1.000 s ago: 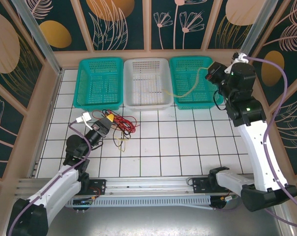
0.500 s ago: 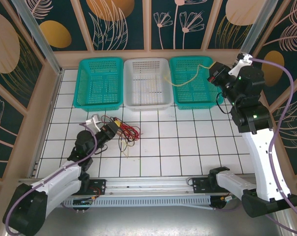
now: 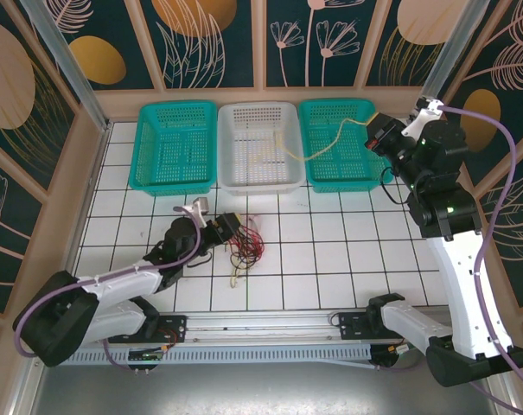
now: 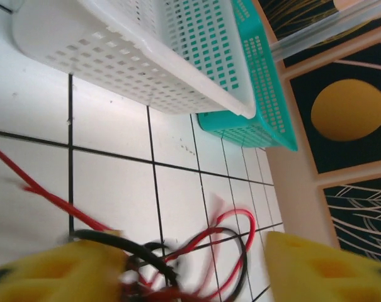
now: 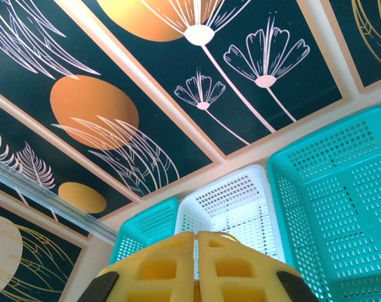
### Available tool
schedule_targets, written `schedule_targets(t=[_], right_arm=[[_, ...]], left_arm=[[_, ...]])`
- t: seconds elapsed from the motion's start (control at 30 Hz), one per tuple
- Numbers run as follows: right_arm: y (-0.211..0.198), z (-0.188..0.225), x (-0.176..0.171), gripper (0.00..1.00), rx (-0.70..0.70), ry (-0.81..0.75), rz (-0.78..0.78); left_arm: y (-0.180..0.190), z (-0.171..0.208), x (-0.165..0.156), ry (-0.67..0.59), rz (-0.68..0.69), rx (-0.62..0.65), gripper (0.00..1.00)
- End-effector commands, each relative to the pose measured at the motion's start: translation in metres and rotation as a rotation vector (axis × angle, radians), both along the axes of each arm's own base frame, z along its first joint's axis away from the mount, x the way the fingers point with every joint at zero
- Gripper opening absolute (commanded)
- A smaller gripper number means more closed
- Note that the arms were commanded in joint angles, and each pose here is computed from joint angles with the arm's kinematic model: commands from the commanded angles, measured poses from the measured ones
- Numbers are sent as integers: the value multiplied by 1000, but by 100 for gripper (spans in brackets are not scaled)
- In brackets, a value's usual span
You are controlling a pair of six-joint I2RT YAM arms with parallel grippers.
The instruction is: Untangle the cables
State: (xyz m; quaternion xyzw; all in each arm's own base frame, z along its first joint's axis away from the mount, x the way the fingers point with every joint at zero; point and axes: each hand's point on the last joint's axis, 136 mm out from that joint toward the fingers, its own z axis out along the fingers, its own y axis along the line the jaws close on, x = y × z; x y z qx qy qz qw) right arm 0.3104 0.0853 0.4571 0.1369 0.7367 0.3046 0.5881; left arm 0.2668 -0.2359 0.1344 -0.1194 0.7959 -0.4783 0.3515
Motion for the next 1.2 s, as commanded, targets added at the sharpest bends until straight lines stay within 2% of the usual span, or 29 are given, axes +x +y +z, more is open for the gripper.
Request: schedule_targets(t=[0.0,0.1,0.2,0.37,0.53,0.6,0.7,0.77,0.83,0.97,1.07,1.17], right_arm=[[3,9,-7,0,9,-36,21],[5,11,-9,0,-1,-43,40],[10,10,-9,0,-14,-43,69],[16,10,-9,0,-33,-42,91],[27,12,-8,0,-43,-50,137],[35,12,-8,0,-57,-47,162],[49,9,-7,0,-87,-32,199],[60,6,-6,0,-109,-25,221],[72,5,-7,0,-122,-28,249],[99,2,-7,0,-150,-22,322],[114,2,-8,0,-172,-21,361],[123,5,-10,0,-182,-28,384]], left_arm=[[-8,6,10,11,9,16,99],[-9,-2,8,52,-6,53,99],[2,5,8,41,28,116,99],[28,40,11,-57,115,209,99],[36,72,9,-169,88,328,99],[44,93,12,-223,104,396,99],[56,143,16,-372,141,485,99],[59,182,20,-469,153,490,99],[55,215,25,-543,127,467,99],[20,264,24,-707,-56,406,99],[-5,265,30,-737,-193,465,95],[-13,255,44,-693,-215,500,96]])
